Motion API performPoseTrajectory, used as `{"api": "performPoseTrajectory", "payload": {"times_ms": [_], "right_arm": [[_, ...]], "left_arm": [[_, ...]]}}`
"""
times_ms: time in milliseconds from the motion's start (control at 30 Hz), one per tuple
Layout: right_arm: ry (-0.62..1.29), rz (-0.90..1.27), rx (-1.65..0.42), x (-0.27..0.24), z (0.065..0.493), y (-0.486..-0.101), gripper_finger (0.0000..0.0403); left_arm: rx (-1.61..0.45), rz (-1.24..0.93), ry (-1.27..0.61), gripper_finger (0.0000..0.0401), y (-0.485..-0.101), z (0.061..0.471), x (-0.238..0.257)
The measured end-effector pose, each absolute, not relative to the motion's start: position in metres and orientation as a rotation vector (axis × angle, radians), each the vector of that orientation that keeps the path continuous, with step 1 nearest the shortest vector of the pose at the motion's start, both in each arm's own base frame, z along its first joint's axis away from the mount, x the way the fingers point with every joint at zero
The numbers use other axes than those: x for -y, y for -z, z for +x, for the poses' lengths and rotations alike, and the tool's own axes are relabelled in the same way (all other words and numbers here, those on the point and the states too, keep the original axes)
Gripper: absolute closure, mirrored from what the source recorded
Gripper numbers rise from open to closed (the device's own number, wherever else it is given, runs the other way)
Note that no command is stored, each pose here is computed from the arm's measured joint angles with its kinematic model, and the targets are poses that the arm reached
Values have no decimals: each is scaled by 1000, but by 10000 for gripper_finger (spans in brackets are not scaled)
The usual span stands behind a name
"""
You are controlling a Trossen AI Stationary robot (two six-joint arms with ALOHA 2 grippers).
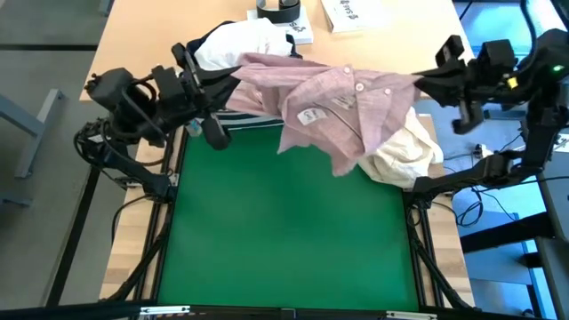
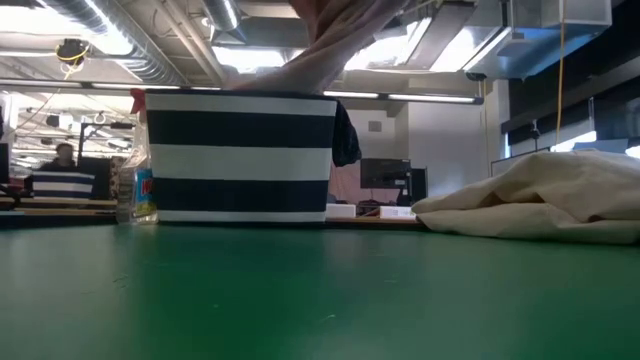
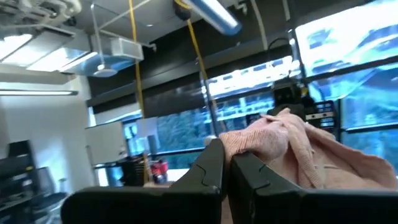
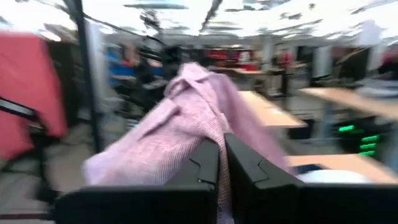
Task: Fold laundry
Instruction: Remove the red polo from the blue laundry bin
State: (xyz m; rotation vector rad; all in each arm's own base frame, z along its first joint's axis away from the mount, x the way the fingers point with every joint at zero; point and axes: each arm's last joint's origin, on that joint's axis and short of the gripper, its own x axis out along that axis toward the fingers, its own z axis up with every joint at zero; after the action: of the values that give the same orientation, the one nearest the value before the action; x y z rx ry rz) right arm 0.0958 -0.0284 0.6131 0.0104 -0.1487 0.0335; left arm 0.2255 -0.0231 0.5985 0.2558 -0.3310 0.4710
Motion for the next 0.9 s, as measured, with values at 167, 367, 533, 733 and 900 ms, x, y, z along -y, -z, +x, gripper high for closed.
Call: {"api": "performPoseTrajectory", "payload": {"times_ms": [167,367,533,733,900], "right_arm": [[-231,225,164,19,85,-618,389],[-417,382,248,13,79,-634,388],[-390,356,378,16,82,-646,388],[-321,436,291,20,88,-636,388],[-259,479,64,16,81,-611,388]], "left_arm": [[362,253,-359,400,-596,235,24],[521,185,-231,401,-607,233,28],[638,129,-143,401,-614,229,30],[572,123,-134,396,-609,233,30],[303,144,-242,396,-587,243,28]]}}
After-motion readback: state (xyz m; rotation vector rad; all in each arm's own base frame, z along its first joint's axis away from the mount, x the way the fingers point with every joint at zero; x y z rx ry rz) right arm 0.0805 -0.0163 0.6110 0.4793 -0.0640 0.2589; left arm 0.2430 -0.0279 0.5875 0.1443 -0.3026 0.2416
